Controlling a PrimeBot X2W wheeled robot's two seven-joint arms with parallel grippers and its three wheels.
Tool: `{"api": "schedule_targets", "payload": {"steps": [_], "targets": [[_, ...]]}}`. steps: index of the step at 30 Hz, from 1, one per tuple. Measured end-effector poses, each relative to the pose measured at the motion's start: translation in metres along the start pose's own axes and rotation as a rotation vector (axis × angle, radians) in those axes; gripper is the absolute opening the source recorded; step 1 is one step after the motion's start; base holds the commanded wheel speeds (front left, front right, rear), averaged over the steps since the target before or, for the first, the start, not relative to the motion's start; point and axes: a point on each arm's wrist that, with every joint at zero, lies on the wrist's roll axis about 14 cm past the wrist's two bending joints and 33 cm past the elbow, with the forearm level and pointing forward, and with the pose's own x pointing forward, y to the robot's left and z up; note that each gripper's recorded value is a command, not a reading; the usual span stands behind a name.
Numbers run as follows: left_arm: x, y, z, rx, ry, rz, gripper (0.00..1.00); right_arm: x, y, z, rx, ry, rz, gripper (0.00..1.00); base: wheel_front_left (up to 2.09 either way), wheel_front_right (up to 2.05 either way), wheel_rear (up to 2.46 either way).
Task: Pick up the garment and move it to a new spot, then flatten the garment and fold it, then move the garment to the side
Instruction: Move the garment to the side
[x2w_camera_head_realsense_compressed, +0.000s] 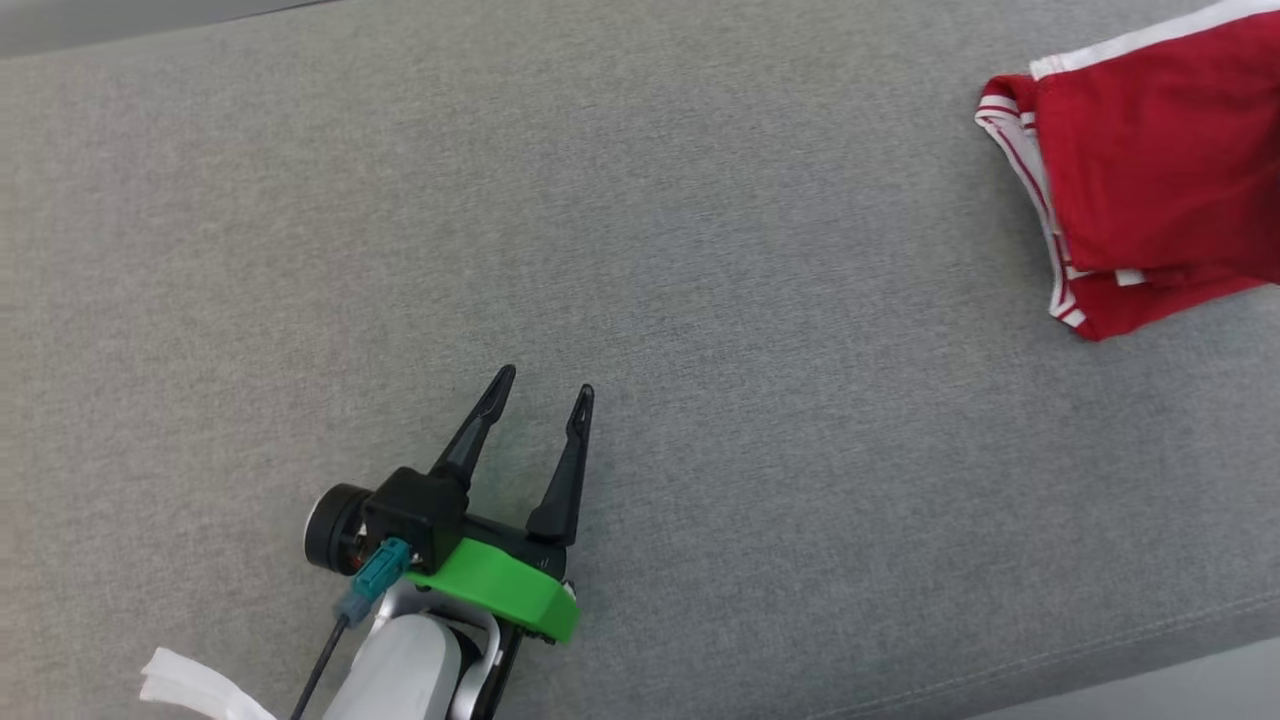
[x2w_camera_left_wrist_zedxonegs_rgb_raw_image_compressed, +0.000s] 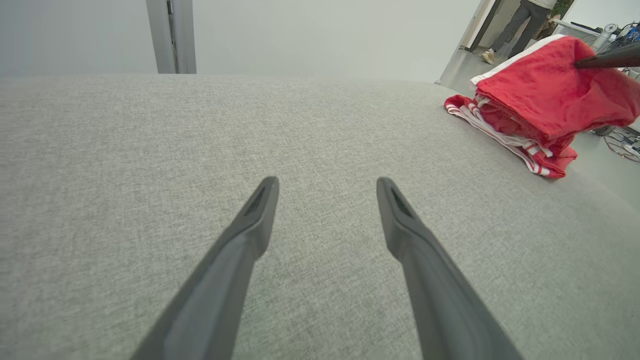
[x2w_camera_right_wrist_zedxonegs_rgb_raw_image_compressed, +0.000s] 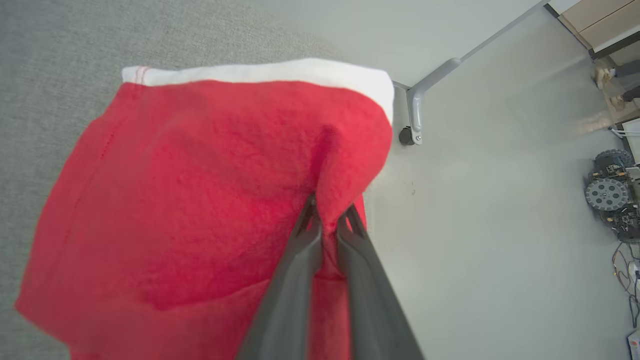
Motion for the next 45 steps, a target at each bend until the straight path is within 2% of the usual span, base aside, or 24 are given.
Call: {"api": "schedule_targets", "payload": {"steps": [5, 8, 10, 11, 16, 21, 32, 33, 37, 42, 45], "targets": [[-0.006, 0.012, -0.006, -0.005, 0.017, 0.035, 1.0, 0.024, 0.005, -0.008, -0.038, 0.047, 0.002, 0.0, 0.0, 0.0, 0.0], [-0.009, 0.017, -0.012, -0.011, 0.03, 0.049, 1.0, 0.037, 0.012, -0.013, -0.018, 0.05, 0.008, 0.02, 0.0, 0.0, 0.0], [-0.01, 0.019, -0.015, -0.015, 0.038, 0.056, 1.0, 0.045, 0.019, -0.018, -0.012, 0.048, 0.013, 0.45, 0.0, 0.0, 0.0], [-0.011, 0.02, -0.016, -0.015, 0.042, 0.059, 1.0, 0.048, 0.023, -0.022, -0.016, 0.052, 0.013, 1.0, 0.0, 0.0, 0.0], [-0.012, 0.021, -0.02, -0.016, 0.053, 0.061, 1.0, 0.054, 0.03, -0.034, -0.003, 0.068, 0.007, 1.0, 0.0, 0.0, 0.0], [-0.011, 0.015, -0.014, -0.008, 0.04, 0.046, 1.0, 0.045, 0.023, -0.029, 0.028, 0.031, -0.02, 1.0, 0.0, 0.0, 0.0], [-0.012, 0.019, 0.023, 0.047, -0.042, 0.062, 1.0, 0.011, 0.026, 0.042, 0.095, -0.256, -0.022, 1.0, 0.0, 0.0, 0.0], [-0.014, 0.023, 0.033, 0.056, -0.066, 0.079, 1.0, 0.0, 0.03, 0.063, 0.129, -0.345, -0.01, 1.0, 0.0, 0.0, 0.0], [-0.024, 0.037, 0.056, 0.072, -0.118, 0.139, 1.0, -0.024, 0.05, 0.087, 0.181, -0.478, 0.032, 1.0, 0.0, 0.0, 0.0], [-0.041, 0.052, 0.073, 0.084, -0.157, 0.211, 1.0, -0.044, 0.075, 0.102, 0.263, -0.581, 0.079, 1.0, 0.0, 0.0, 0.0], [-0.058, 0.061, 0.072, 0.078, -0.155, 0.26, 1.0, -0.054, 0.104, 0.102, 0.324, -0.619, 0.128, 1.0, 0.0, 0.0, 0.0]]}}
